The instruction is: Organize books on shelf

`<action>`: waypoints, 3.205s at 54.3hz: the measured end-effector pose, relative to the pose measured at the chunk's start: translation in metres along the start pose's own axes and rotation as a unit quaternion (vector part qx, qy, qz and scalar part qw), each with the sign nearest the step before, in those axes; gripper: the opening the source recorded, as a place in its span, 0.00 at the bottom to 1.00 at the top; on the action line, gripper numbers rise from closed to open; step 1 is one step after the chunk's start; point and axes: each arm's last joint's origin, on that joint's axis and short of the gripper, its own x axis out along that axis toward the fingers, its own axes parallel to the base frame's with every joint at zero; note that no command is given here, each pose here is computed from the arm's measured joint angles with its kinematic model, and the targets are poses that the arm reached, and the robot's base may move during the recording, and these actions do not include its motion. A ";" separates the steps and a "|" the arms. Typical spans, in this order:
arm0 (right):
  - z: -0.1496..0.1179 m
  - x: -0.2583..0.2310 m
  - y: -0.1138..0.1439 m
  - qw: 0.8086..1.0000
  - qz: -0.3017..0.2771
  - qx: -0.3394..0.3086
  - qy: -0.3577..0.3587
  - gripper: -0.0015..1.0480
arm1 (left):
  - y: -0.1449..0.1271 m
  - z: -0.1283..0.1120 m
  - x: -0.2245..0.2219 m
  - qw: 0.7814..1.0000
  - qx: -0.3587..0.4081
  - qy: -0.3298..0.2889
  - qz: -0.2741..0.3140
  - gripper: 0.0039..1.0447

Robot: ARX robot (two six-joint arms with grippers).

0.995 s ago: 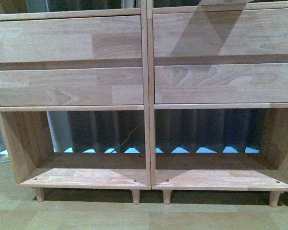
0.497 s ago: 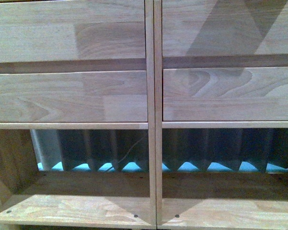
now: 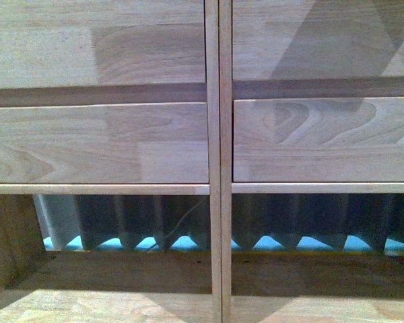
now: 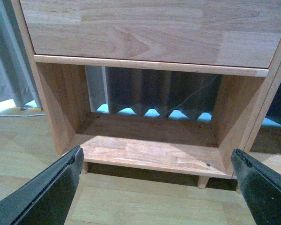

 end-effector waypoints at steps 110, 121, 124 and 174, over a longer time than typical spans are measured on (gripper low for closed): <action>-0.002 0.025 0.007 0.936 -0.215 0.268 0.076 0.93 | 0.000 0.000 0.000 1.000 0.001 0.000 0.000 0.93; -0.001 0.058 0.014 0.886 -0.182 0.411 0.116 0.93 | 0.000 0.000 0.000 1.000 0.001 0.000 0.000 0.93; 0.000 0.073 0.016 0.872 -0.175 0.441 0.121 0.93 | 0.000 0.000 0.000 1.000 0.001 0.000 0.000 0.93; 0.037 0.254 0.013 0.773 -0.157 0.609 0.079 0.93 | 0.000 0.000 0.000 1.000 0.001 0.000 0.000 0.93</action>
